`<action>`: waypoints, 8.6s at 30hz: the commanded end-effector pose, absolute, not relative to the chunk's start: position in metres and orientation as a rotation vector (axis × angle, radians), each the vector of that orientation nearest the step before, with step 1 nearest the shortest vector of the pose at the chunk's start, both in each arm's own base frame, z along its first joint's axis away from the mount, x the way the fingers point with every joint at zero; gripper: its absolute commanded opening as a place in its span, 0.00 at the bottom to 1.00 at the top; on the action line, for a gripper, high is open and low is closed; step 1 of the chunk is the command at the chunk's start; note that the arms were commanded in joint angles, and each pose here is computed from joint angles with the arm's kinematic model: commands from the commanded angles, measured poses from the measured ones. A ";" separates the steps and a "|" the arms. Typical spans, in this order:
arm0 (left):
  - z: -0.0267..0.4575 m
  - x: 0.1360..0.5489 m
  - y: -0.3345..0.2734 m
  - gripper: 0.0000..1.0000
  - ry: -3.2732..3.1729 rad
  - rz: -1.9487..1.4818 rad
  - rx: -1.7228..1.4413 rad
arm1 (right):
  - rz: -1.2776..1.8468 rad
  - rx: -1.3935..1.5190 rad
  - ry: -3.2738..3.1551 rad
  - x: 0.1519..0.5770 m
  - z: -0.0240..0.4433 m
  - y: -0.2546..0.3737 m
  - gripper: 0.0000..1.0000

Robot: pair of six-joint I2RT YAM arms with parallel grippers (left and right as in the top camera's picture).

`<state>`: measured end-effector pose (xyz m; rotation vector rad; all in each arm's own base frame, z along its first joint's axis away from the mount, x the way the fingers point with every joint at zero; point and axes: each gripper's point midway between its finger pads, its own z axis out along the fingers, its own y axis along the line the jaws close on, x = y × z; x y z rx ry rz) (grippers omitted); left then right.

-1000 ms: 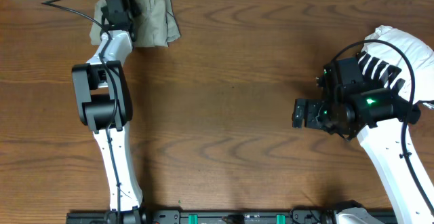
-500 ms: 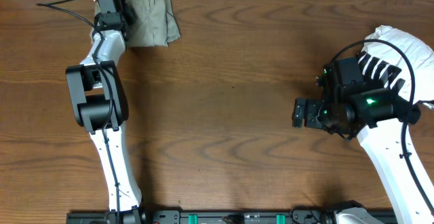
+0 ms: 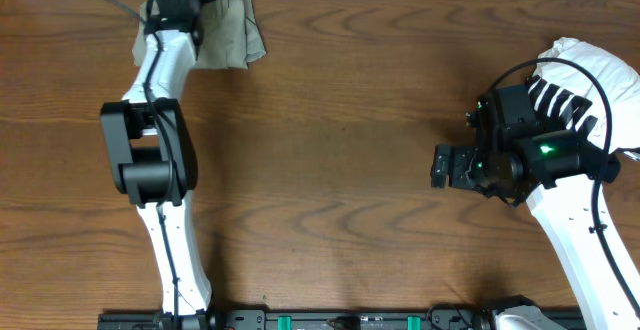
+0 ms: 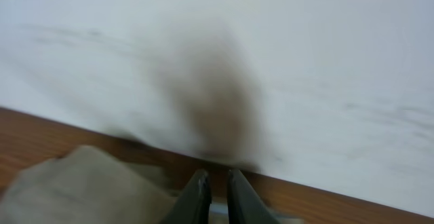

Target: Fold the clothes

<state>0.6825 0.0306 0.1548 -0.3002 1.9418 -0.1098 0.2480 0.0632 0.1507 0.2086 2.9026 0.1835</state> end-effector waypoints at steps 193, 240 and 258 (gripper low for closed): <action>0.294 0.081 -0.051 0.98 2.005 -0.565 -0.154 | 0.294 0.211 1.539 0.229 0.232 0.008 0.99; 0.294 0.081 -0.051 0.98 2.005 -0.565 -0.154 | 0.057 0.063 1.642 0.246 0.157 -0.003 0.99; 0.294 0.081 -0.051 0.98 2.005 -0.565 -0.154 | 0.058 0.063 1.642 0.246 0.157 -0.003 0.99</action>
